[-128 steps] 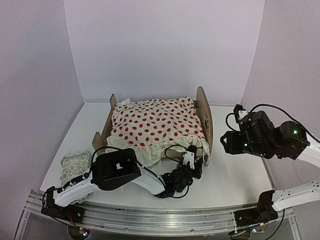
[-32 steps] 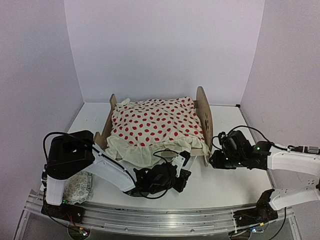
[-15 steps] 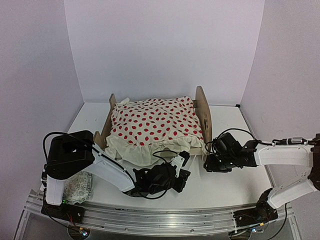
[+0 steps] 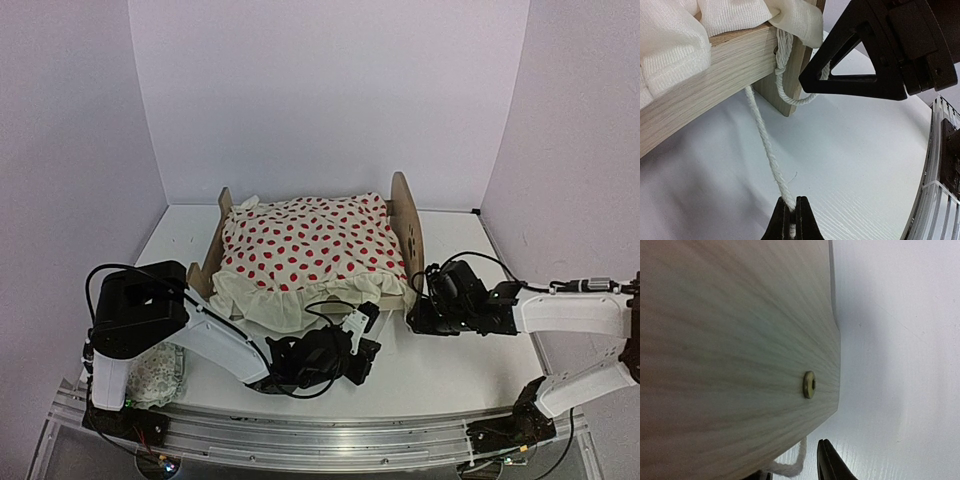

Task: Set up the pet bed
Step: Cross the right ropes of the mattress closest to the robot.

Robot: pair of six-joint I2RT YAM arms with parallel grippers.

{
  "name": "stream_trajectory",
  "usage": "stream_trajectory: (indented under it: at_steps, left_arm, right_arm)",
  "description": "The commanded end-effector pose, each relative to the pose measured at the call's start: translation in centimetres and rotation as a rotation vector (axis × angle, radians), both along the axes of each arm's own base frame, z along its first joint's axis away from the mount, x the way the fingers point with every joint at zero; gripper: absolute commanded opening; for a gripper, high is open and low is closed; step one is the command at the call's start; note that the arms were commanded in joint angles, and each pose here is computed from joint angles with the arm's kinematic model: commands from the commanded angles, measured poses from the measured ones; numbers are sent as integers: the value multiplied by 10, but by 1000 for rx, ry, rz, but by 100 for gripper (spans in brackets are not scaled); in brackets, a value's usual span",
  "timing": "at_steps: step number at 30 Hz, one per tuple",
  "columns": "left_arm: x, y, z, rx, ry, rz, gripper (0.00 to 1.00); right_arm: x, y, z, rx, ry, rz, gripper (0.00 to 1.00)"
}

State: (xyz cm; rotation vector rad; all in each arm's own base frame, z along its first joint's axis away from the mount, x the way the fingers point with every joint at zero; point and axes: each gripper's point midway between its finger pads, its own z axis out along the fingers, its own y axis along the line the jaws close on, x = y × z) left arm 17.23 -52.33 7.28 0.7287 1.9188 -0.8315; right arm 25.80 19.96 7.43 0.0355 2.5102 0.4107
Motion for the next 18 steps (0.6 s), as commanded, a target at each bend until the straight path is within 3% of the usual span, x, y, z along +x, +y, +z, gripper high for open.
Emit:
stream_trajectory:
  at_steps: [1, 6, 10, 18]
  left_arm:
    - [-3, 0, 36, -70, -29, -9, 0]
    - [-2, 0, 40, -71, -39, -7, 0]
    - [-1, 0, 43, -69, -54, -7, 0]
    - [2, -4, 50, -70, -87, -11, 0]
  right_arm:
    - [7, -2, 11, 28, -50, -33, 20]
    - [4, 1, 31, 58, -59, -13, 0]
    - [-9, 2, 51, 57, -12, 42, 0]
    - [-52, 1, 66, 80, 221, 79, 0]
